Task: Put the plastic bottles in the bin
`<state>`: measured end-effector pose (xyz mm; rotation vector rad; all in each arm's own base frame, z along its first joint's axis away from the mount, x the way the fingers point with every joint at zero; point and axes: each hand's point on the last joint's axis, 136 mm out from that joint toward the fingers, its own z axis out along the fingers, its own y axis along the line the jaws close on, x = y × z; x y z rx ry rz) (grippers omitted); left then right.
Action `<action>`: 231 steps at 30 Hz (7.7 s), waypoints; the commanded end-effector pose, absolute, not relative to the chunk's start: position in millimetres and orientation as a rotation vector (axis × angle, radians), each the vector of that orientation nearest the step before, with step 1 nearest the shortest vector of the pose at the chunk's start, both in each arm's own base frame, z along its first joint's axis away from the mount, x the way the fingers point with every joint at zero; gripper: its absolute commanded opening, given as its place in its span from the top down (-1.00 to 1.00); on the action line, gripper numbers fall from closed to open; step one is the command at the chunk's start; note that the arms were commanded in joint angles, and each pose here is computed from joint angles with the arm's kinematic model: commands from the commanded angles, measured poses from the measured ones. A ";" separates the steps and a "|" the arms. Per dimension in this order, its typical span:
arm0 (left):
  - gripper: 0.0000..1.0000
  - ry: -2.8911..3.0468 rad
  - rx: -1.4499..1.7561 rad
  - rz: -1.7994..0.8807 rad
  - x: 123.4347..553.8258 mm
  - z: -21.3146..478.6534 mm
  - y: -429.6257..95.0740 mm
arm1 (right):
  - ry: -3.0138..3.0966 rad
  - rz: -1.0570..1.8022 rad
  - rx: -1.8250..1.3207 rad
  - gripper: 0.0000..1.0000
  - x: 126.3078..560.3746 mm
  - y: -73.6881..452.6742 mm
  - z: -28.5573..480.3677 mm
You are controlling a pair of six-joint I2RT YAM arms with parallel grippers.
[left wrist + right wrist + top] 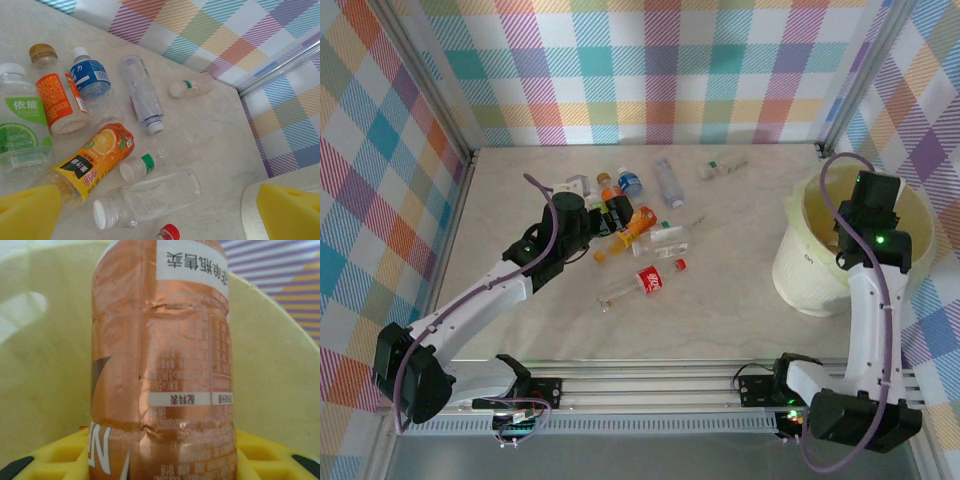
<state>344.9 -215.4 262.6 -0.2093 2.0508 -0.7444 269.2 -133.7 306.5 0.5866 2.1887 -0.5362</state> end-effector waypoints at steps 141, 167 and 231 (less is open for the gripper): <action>-1.00 2.210 -0.363 -0.740 277.1 218.3 -158.5 | 1.678 0.089 -1.733 0.13 360.1 267.6 186.7; -1.00 2.144 -0.252 -0.865 296.2 236.9 -188.5 | 1.763 0.531 -0.342 0.25 309.2 126.6 423.6; -1.00 2.401 -0.344 -0.764 308.8 167.6 -200.8 | 2.213 0.609 0.596 -0.10 320.4 -58.0 232.4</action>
